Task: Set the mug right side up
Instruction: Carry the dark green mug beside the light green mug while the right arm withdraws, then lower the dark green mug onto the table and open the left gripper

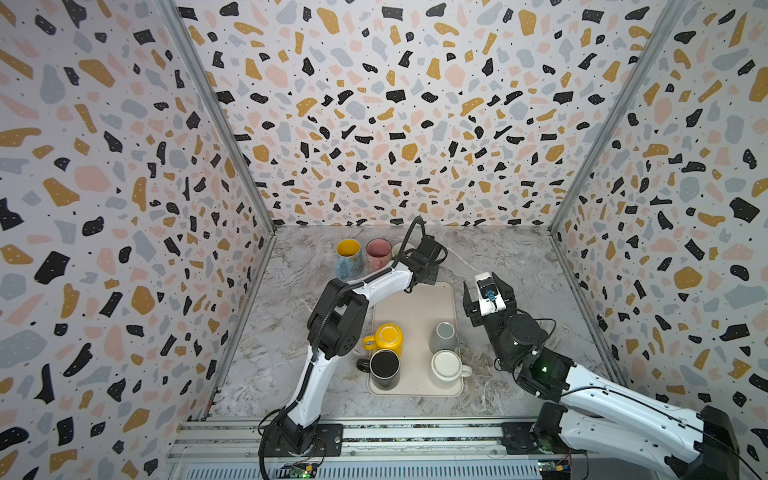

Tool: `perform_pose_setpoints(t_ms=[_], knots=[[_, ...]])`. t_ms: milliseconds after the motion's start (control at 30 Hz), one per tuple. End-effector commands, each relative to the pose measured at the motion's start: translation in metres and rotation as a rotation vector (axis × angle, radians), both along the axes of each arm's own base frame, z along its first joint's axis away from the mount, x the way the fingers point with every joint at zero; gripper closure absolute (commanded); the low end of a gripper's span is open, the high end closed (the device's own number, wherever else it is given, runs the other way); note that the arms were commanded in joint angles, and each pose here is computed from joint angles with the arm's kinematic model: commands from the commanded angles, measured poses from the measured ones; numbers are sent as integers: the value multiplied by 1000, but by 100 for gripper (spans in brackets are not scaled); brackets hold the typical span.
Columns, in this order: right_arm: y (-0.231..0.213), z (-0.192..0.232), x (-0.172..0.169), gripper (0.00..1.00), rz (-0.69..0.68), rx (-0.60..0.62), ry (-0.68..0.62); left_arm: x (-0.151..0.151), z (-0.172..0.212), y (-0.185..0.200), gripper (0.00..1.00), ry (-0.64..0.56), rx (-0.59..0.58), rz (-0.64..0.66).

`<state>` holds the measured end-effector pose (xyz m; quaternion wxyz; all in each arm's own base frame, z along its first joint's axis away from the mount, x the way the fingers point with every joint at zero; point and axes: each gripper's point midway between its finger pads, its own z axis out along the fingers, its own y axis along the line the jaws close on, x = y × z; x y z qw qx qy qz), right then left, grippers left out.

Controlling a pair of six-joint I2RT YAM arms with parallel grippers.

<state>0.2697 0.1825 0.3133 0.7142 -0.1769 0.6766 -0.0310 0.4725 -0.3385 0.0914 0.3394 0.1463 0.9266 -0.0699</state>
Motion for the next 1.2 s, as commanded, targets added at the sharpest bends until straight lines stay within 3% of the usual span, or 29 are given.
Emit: perform_pose_setpoints(t_ms=[0,267,733,1167], knots=[[-2,6,0,29,-2,31,-7,21,40,-7,92,-108,-78,32],[-3,5,-1,29,-2,32,-1,20,39,-8,82,-101,-84,32],[-2,3,0,28,0,38,5,14,36,-5,74,-80,-83,24],[1,2,0,28,16,52,17,-7,47,6,57,-80,-140,36]])
